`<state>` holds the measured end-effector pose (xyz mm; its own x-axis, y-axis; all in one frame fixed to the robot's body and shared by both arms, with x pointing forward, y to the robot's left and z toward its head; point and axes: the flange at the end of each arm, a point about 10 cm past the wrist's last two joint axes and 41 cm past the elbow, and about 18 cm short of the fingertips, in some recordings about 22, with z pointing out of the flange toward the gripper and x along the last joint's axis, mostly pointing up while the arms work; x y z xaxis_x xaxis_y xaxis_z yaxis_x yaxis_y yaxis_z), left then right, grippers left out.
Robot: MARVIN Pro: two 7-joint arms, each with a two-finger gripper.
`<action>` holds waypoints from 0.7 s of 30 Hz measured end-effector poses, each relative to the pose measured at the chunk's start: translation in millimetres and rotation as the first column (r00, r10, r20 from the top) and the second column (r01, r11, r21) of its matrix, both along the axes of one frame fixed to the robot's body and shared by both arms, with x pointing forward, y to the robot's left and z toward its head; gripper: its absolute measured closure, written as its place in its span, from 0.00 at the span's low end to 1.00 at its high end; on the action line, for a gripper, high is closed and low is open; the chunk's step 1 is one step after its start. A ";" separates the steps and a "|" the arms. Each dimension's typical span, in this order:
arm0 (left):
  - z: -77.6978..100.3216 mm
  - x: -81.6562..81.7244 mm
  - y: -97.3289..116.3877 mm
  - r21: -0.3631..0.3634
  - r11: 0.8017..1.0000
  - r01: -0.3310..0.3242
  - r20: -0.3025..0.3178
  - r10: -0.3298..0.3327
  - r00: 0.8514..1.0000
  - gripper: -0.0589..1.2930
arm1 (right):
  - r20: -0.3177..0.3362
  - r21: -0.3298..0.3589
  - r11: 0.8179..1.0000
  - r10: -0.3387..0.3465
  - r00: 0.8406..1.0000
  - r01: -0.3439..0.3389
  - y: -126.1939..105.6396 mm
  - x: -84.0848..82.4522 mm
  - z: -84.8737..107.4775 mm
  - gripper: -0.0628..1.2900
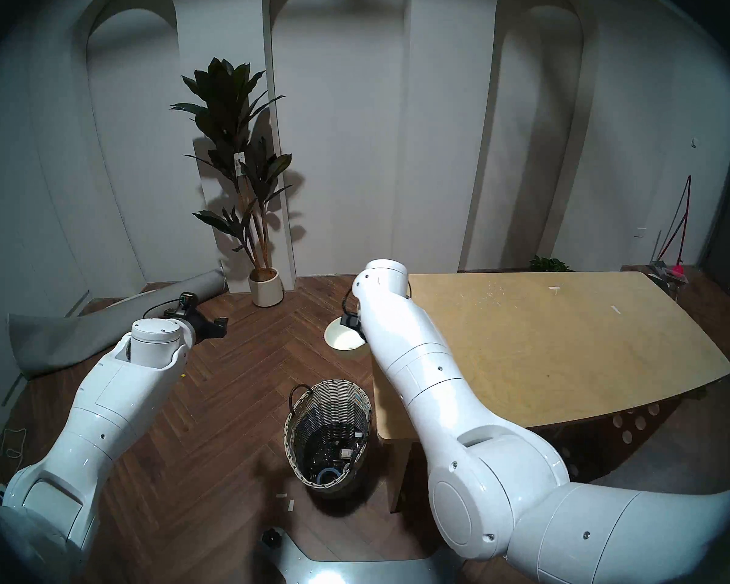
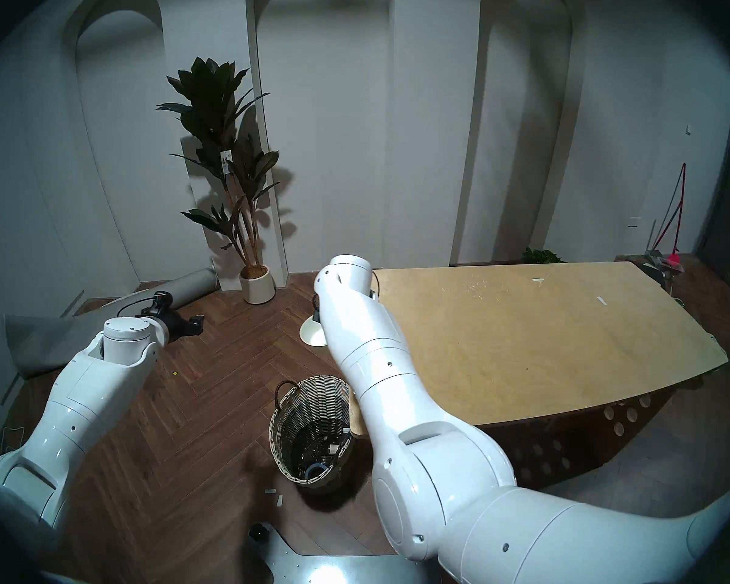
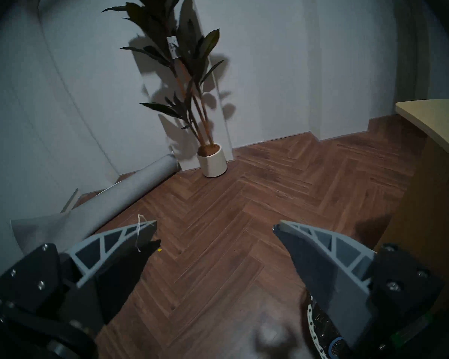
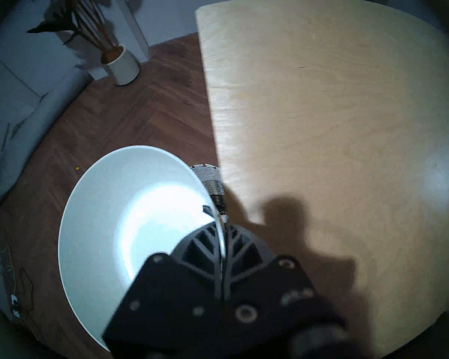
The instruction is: Load the items into the basket from the rear
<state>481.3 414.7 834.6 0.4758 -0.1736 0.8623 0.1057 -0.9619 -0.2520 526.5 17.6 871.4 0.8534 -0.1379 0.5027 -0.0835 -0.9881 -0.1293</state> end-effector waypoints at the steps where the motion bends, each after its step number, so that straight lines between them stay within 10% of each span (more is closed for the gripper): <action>1: -2.0 -3.1 5.0 -0.001 1.000 -0.019 -0.003 0.019 1.000 0.04 | 0.006 0.000 1.000 0.013 1.000 -0.013 7.5 -2.1 3.4 0.98; 10: -16.6 -33.6 45.2 -0.026 0.982 -0.189 -0.006 0.189 0.982 0.04 | 0.046 -0.015 0.996 0.087 0.995 -0.086 53.8 -15.7 20.4 0.98; 21: -11.7 -64.7 68.9 -0.078 0.948 -0.307 0.083 0.313 0.946 0.04 | 0.013 -0.042 0.999 0.013 1.000 -0.012 71.8 -26.1 -12.0 0.98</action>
<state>416.6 483.6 823.0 0.4144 0.0256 0.9097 0.4215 -0.8913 -0.1670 500.4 89.4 859.4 0.8480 -0.1057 0.5193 -0.0694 -0.9936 -0.0889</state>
